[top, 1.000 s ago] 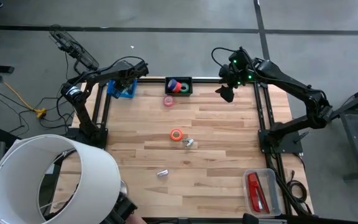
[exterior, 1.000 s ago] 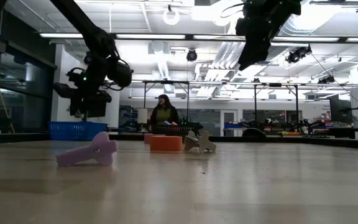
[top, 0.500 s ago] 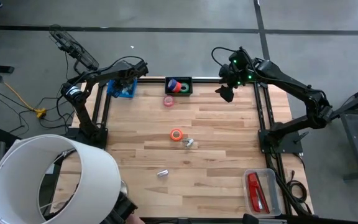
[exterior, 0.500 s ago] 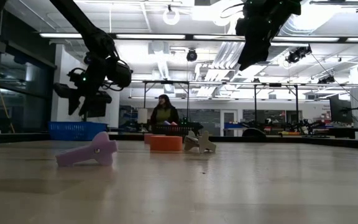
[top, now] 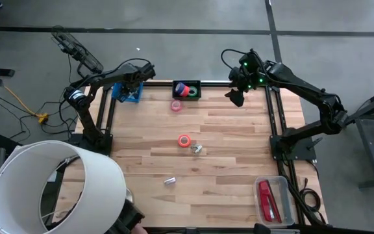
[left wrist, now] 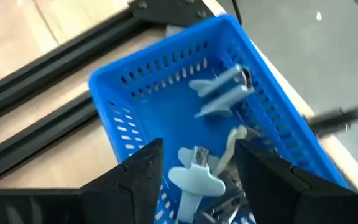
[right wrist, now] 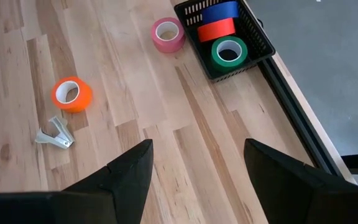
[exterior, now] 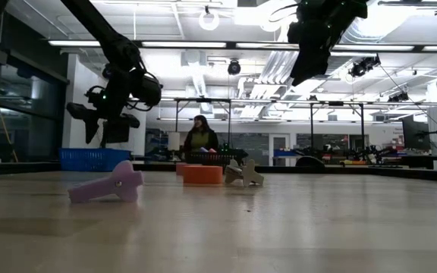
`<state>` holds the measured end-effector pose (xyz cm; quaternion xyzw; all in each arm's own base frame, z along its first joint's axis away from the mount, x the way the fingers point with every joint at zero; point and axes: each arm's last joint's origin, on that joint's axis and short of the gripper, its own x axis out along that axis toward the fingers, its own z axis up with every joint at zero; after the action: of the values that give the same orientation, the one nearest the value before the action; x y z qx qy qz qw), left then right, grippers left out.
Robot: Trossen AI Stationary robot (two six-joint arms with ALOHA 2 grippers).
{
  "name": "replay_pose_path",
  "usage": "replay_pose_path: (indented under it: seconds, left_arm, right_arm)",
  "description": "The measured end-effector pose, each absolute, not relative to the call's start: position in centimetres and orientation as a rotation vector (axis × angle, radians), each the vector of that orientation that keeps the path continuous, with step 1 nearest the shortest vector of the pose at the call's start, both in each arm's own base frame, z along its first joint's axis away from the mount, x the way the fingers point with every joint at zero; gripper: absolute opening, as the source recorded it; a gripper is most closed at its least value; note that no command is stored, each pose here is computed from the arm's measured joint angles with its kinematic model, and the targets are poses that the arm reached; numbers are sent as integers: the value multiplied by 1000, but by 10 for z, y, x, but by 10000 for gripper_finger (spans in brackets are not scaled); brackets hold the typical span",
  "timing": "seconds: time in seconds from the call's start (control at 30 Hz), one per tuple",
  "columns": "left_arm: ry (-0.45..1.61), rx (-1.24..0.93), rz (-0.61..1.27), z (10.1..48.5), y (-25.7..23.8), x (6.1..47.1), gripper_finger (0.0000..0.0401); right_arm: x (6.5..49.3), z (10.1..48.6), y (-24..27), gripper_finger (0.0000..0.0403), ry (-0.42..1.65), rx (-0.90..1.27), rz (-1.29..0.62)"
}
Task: Pick and place Stapler, Stapler remover, tape
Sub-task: Put the pink tape into the black bin
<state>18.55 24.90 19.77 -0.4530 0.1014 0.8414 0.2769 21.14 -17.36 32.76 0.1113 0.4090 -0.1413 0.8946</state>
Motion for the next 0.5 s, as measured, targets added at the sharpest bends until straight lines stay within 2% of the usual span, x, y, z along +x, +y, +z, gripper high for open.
replay_pose_path:
  seconds: [0.5]
  left_arm:
    - [707,-1032,1807,197,239,219,195]
  right_arm:
    - [211,328,-174,243,850,215,-286]
